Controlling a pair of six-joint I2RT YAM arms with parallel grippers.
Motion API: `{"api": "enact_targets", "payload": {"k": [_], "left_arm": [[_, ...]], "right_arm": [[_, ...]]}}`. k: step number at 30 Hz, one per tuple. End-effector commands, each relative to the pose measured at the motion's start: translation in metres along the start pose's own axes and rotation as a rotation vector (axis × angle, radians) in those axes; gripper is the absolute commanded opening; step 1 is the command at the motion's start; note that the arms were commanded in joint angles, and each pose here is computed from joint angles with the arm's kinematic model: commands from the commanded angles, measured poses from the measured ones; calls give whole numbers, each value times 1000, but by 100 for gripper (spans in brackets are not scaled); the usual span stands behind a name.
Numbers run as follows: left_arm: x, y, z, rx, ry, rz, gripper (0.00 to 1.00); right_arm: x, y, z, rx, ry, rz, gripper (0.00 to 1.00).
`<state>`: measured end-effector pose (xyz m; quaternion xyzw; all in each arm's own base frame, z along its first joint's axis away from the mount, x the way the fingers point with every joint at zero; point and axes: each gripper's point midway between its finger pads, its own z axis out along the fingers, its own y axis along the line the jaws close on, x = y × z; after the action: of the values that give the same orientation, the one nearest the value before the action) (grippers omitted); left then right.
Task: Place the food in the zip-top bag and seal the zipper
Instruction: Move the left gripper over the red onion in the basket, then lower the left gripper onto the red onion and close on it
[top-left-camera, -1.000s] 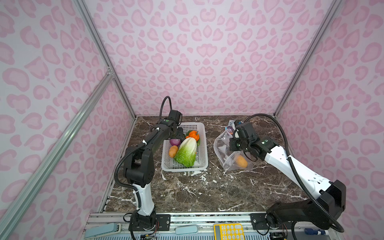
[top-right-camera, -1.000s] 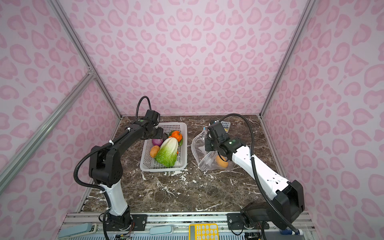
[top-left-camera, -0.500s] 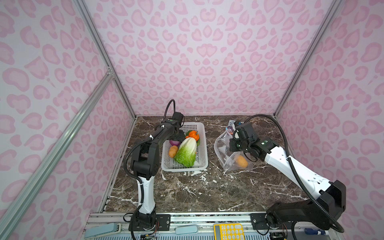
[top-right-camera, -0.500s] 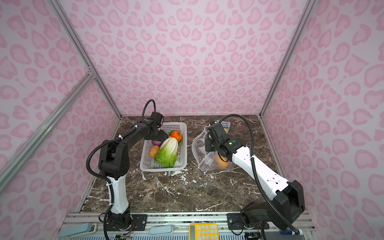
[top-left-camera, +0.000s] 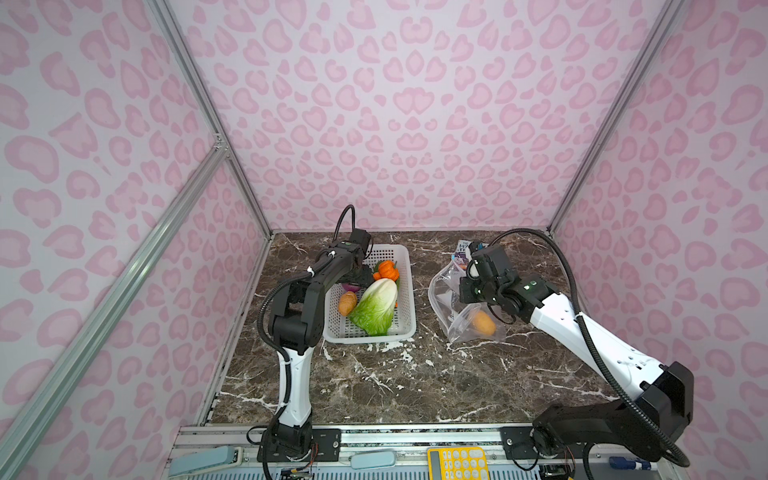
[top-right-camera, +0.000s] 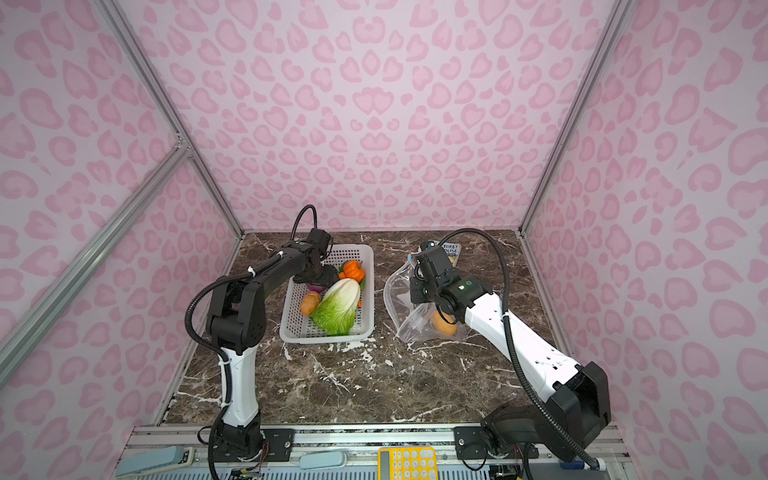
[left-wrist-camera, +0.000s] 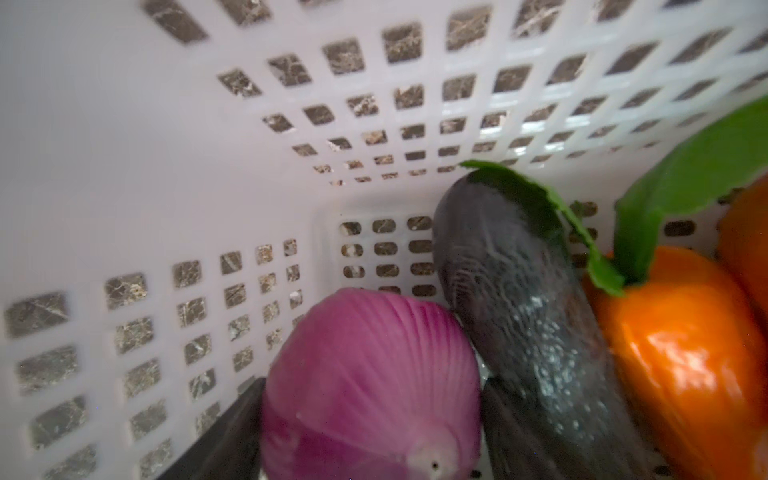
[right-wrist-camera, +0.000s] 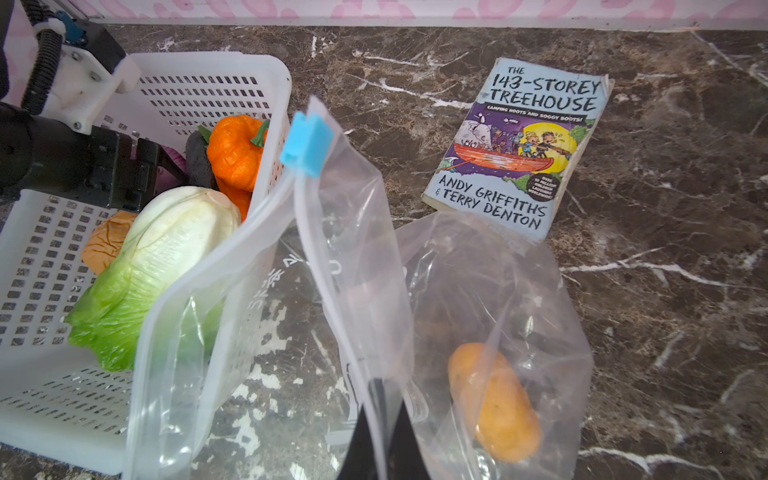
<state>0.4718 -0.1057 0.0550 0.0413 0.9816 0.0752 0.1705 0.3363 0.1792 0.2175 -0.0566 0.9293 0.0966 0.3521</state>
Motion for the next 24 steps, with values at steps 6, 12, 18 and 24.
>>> {"api": "enact_targets", "payload": {"k": [6, 12, 18, 24], "left_arm": [[8, -6, 16, 14, 48, 12, 80], [8, -6, 20, 10, 49, 16, 80], [7, -3, 19, -6, 43, 23, 70], [2, 1, 8, -16, 15, 18, 52]], "right_arm": [[-2, -2, 0, 9, -13, 3, 3], [-2, -3, -2, 10, -17, 9, 3], [-3, -2, -4, 8, -21, 8, 3], [-2, -3, -3, 11, -20, 9, 0]]}}
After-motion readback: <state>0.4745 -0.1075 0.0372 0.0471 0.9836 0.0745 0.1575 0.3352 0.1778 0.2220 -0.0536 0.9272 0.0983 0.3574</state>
